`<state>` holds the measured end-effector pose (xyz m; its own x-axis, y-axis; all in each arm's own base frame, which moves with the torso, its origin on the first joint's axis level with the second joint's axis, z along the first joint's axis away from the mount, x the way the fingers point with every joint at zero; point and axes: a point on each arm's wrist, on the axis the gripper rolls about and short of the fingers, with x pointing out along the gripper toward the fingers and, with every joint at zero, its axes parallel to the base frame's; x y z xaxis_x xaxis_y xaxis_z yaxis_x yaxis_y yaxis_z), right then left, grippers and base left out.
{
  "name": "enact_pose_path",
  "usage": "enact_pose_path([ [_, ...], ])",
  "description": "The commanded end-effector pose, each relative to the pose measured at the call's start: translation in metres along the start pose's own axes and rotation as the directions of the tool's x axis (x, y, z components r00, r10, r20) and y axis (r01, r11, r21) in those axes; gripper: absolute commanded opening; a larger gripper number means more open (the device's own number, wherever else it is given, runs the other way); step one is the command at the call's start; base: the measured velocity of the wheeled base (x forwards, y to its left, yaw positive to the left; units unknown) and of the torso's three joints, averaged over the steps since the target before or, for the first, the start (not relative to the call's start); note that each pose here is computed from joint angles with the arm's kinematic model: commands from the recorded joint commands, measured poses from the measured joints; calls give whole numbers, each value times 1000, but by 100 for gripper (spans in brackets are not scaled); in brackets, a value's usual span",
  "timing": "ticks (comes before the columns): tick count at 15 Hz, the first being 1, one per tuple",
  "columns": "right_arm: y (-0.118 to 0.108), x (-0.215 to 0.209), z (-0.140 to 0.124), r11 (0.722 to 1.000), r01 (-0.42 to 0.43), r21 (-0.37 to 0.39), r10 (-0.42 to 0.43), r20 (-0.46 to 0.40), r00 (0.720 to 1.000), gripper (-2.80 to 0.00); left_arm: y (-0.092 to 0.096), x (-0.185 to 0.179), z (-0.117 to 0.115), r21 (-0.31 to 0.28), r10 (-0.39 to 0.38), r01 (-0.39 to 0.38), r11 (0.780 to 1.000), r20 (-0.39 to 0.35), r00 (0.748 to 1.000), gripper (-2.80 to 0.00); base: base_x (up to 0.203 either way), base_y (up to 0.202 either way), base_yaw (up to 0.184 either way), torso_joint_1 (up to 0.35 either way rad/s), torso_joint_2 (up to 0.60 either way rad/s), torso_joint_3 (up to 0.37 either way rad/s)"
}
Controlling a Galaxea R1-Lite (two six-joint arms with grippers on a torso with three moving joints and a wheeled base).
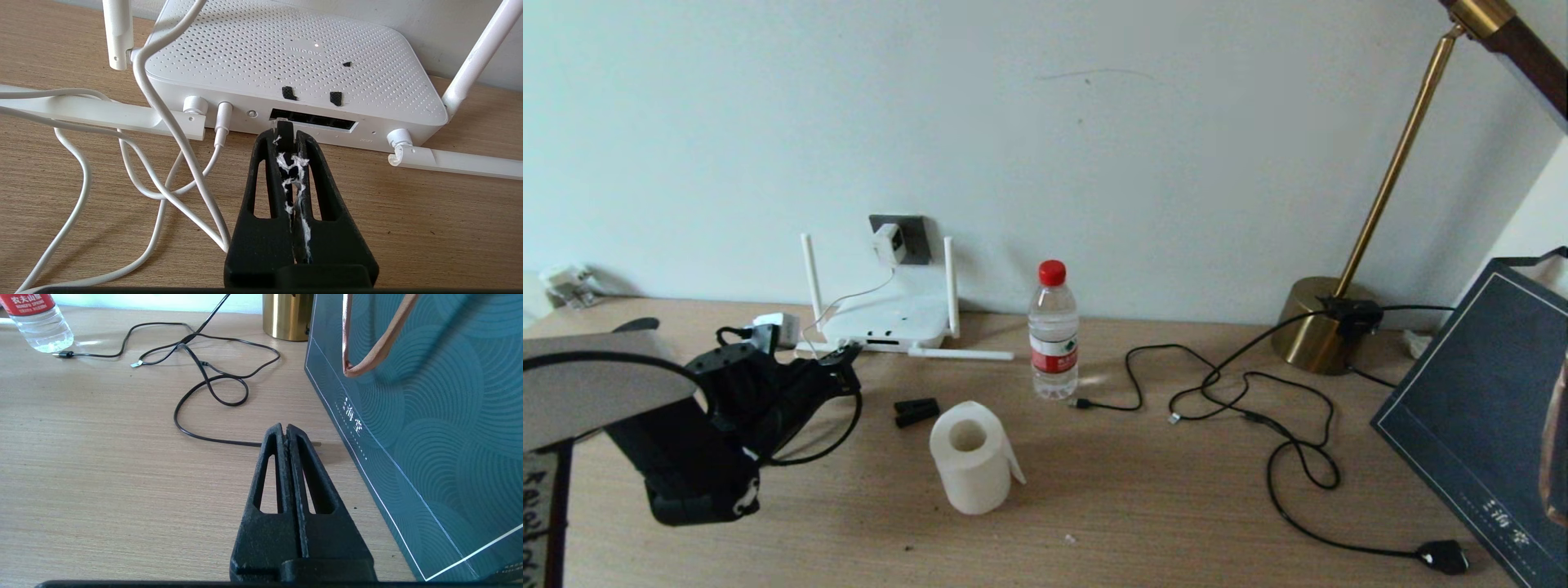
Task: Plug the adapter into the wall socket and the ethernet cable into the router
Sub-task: Plug cable into router interface
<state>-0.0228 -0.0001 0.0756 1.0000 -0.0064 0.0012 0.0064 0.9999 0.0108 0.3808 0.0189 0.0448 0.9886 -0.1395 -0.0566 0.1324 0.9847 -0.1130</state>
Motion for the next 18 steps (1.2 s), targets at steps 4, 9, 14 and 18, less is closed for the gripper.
enact_pose_path([
  [4,0,0,0,1000,0,0,0,-1,1000,-280,-3,1,0,1,-11,11,1000,6,1000,-280,0,0,0,0,0,0],
  [9,0,0,0,1000,0,0,0,-1,1000,-280,-3,3,-1,1,-11,11,1000,8,1000,-280,0,0,0,0,0,0],
  [14,0,0,0,1000,0,0,0,-1,1000,-280,-3,5,1,4,-12,12,1000,18,1000,-280,0,0,0,0,0,0],
  [18,0,0,0,1000,-1,0,1,-1,1000,-280,-3,5,1,4,-13,12,1000,19,1000,-280,0,0,0,0,0,0],
])
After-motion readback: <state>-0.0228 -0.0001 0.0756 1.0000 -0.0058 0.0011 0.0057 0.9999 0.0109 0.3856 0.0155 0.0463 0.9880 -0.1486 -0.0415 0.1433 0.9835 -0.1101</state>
